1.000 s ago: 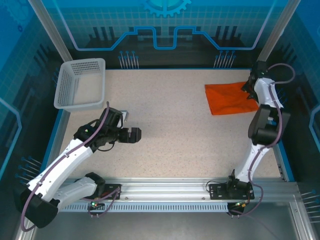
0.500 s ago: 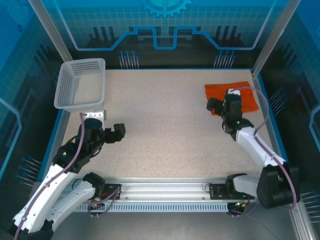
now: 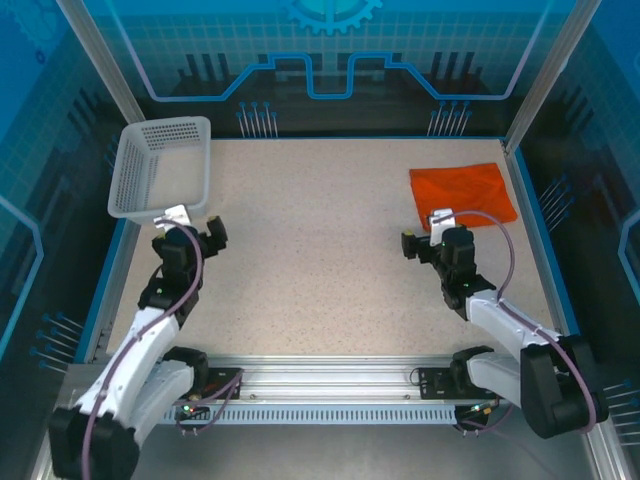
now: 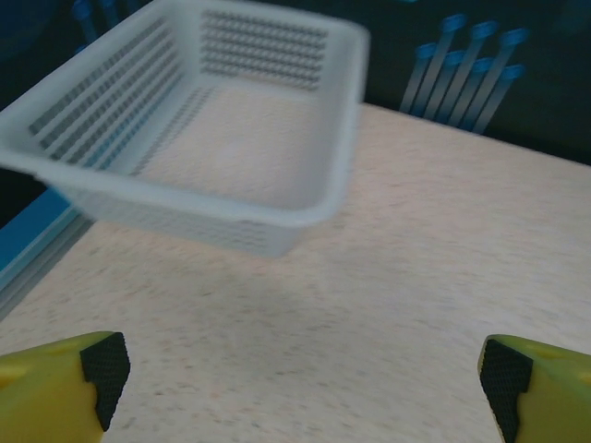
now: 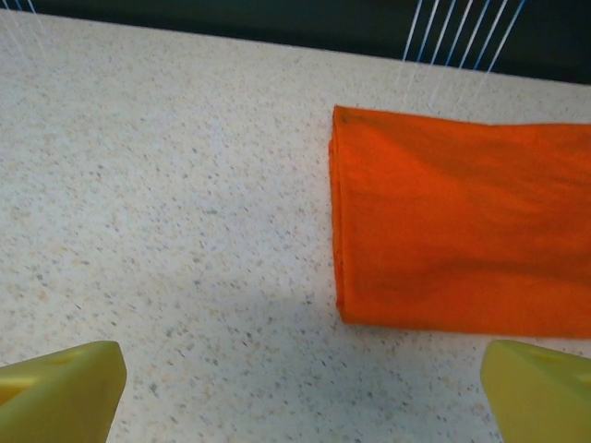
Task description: Fold and stack the t-shirts
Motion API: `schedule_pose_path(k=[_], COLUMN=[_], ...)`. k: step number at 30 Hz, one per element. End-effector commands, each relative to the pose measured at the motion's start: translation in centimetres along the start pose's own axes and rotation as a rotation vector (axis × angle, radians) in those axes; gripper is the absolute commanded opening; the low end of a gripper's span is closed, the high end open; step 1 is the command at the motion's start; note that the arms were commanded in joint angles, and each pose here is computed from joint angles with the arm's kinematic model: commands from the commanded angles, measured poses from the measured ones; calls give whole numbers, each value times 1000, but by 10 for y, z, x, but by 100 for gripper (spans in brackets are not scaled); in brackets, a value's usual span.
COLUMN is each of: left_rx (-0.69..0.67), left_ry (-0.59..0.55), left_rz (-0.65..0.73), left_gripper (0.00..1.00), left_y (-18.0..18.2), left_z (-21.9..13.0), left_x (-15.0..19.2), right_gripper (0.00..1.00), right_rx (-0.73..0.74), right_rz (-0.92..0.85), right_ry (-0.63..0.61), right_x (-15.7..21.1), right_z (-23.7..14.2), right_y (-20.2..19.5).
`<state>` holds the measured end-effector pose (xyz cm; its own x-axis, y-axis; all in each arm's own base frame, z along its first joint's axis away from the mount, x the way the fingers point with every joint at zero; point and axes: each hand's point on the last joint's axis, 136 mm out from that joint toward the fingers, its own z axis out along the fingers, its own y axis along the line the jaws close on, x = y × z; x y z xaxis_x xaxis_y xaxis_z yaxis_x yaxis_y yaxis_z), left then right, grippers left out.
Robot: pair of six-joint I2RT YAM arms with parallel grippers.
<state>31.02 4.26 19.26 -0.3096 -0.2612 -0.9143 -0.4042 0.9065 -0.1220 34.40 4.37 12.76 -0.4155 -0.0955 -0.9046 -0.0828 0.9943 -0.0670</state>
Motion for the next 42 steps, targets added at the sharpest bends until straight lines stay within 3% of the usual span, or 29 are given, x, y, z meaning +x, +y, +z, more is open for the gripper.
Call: schedule_pose_path(k=[1,5,10,12,19,25,28,30,42], left_rx=[-5,-38,65,105,248,254,259,261,259], left_ry=[-71,-33,-23,-24,-21,-59,-49,-48,-52], left_rz=[-34,-39,60,41,139,166,156,155,168], left_gripper=[99,99,99,99,99,99,99,99,99], left_y=[4,9,-13,-18,-49,-52,-52,-52,-53], left_z=[23,56,92,100,101,100,101,101,100], left_x=[-12,14,42,49,64,70,70,70,71], right_gripper=[100,100,100,100,100,100,100,100,100], right_rx=[3,63,70,72,111,142,172,109,130], right_rz=[44,107,54,54,3,-48,-8,41,27], right_ry=[-40,-20,-50,-60,-53,-174,-101,-48,-54], right_x=[-4,1,-6,2,8,8,7,11,10], right_z=[8,25,44,51,56,36,49,58,57], right_y=[-13,-35,-37,-37,-30,-21,-32,-37,-36])
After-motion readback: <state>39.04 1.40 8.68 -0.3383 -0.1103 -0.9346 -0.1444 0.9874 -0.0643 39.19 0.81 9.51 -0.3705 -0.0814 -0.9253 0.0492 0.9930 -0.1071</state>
